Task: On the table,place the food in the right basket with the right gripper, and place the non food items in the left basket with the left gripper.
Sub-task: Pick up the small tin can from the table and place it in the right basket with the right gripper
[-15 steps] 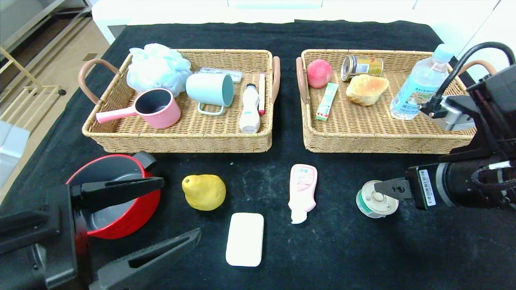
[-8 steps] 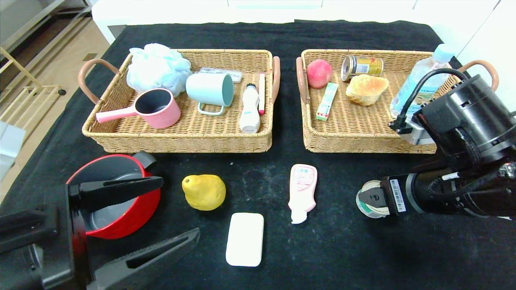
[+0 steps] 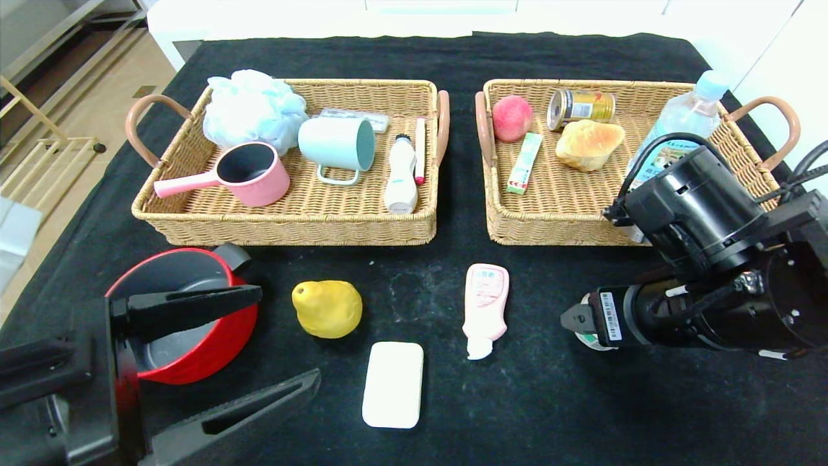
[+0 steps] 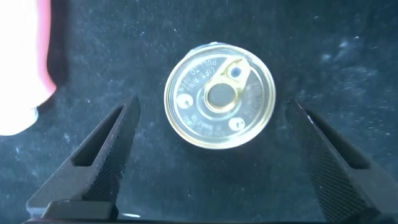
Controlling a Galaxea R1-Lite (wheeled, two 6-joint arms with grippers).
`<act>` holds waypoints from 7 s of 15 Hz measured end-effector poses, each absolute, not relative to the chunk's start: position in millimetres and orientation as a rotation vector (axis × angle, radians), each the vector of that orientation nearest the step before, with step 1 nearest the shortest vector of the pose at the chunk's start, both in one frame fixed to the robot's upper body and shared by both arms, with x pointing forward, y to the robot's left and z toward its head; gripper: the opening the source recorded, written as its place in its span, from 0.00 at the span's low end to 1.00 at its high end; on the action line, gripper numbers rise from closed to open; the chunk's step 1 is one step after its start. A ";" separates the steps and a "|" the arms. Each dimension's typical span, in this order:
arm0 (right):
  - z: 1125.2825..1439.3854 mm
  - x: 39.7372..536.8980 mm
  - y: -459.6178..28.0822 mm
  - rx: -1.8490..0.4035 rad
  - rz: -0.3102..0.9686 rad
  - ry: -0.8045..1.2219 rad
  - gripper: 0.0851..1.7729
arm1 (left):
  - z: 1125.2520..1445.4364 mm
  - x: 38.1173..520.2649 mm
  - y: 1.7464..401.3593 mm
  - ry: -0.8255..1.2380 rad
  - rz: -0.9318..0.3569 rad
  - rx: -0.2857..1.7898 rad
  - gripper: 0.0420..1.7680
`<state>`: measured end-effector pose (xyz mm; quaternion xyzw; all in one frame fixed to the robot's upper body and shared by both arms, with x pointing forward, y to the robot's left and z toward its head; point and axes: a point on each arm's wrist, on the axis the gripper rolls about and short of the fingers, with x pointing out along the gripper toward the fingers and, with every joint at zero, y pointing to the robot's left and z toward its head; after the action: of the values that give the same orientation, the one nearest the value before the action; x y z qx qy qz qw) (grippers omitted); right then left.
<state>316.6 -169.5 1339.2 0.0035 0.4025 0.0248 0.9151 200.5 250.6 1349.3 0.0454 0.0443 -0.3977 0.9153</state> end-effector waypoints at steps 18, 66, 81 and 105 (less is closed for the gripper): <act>1324.8 327.6 -163.1 -0.005 0.008 0.858 0.96 | 1349.4 199.8 251.2 0.085 -0.817 0.100 0.97; 1350.9 311.4 -176.4 0.021 0.037 0.789 0.63 | 1344.7 198.5 251.5 0.095 -0.826 0.118 0.97; 1422.7 349.7 -168.2 0.044 0.098 0.530 0.63 | 1348.7 196.4 253.1 0.070 -0.823 0.113 0.97; 1413.7 418.4 -159.0 0.047 0.063 0.377 0.88 | 1351.2 193.7 255.1 0.053 -0.820 0.117 0.97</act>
<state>418.4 -159.0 1413.7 0.0236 0.1876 0.0315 0.9815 193.7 255.1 1351.2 0.0569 0.0258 -0.3983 0.9151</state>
